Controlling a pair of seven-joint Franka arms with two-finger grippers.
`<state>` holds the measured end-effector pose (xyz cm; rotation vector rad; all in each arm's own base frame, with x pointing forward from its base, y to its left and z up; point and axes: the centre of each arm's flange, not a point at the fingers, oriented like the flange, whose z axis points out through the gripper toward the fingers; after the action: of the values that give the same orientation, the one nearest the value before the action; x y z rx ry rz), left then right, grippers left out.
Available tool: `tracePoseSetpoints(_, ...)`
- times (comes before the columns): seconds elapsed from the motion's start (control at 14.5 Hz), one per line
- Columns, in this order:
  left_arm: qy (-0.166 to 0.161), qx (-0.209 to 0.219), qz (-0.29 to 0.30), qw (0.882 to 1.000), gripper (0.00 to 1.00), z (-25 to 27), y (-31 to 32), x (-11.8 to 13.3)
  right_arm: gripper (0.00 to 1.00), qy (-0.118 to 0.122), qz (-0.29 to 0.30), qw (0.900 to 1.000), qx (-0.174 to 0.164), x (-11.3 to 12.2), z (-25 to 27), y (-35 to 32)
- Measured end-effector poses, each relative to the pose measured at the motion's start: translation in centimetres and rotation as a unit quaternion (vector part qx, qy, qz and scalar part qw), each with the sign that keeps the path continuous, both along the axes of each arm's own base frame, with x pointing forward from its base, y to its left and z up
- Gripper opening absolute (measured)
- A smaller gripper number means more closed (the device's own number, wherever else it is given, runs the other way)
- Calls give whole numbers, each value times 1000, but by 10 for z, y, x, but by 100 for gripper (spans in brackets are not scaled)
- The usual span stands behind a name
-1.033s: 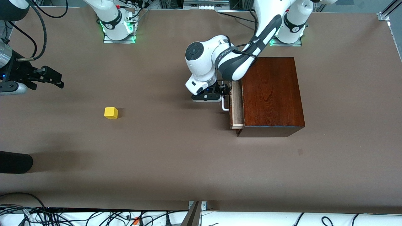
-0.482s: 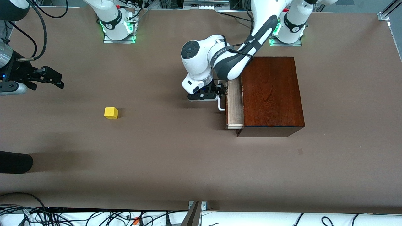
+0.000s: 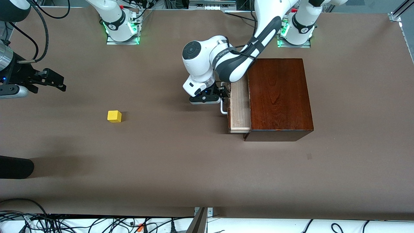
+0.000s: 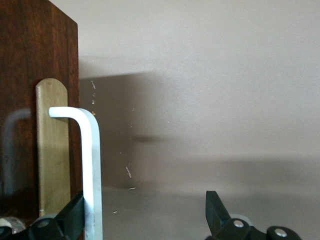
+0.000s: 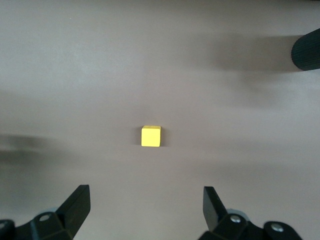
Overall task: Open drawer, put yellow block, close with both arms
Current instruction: 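Pull the drawer out of the box with the left gripper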
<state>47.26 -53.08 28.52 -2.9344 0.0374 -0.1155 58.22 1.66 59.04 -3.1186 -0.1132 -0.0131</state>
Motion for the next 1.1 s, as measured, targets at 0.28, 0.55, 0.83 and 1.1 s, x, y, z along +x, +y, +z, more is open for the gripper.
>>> tracePoseSetpoints(0.28,-4,-2,3,1000,100,1,-9,-1,100,0,0,1000,0,0,0,0)
tracePoseSetpoints(0.55,-7,-15,9,1000,100,2,-27,-6,100,0,0,1000,0,0,0,0)
tracePoseSetpoints(0.83,-11,-18,6,1000,100,6,-46,-21,100,0,-1,1000,0,0,0,-1)
tracePoseSetpoints(1.1,-13,-32,7,999,100,8,-53,-21,100,-1,-1,1000,0,1,0,-1)
